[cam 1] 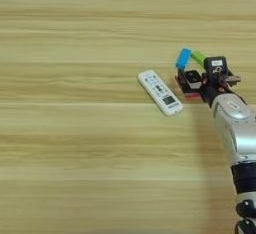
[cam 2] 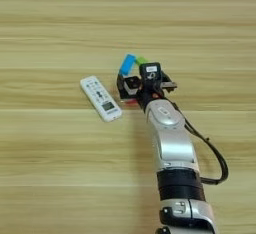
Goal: Move the objects on the table
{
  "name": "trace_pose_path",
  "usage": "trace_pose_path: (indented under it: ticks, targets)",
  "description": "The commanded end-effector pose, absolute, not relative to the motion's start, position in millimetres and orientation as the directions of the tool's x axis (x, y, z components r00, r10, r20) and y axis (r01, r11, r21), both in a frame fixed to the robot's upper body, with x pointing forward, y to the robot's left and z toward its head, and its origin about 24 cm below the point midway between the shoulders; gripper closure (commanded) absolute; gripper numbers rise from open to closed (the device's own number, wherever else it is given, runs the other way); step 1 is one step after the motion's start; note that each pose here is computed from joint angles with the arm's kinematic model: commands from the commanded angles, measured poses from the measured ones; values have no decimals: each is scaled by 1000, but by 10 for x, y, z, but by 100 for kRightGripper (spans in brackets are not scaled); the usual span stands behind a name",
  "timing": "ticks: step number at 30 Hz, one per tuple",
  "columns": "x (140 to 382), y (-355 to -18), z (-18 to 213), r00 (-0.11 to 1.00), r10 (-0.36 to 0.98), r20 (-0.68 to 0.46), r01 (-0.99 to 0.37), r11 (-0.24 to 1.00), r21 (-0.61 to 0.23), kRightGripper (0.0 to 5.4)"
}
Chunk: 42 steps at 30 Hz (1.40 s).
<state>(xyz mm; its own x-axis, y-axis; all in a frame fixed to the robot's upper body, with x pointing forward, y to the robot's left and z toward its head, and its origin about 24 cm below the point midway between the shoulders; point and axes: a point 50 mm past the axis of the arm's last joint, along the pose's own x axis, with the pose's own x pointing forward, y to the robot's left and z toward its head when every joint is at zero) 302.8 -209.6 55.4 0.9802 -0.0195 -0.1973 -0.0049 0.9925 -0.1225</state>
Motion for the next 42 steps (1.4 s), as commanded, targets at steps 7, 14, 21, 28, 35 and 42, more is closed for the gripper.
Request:
trace_pose_path:
  ticks: [7,14,21,28,35,42]
  targets:
    - [3185,-2094,888,997,-9,-83,-4,988,-156,4]
    - [3189,-2098,836,992,-14,-126,-7,986,-164,4]
    - [3190,-2096,793,985,-15,-173,-12,988,-157,4]
    - [3196,-2097,768,978,-11,-211,-20,989,-146,4]
    - [3208,-2099,748,969,-1,-246,-29,993,-119,4]
    - [3224,-2105,736,962,15,-273,-39,996,-82,4]
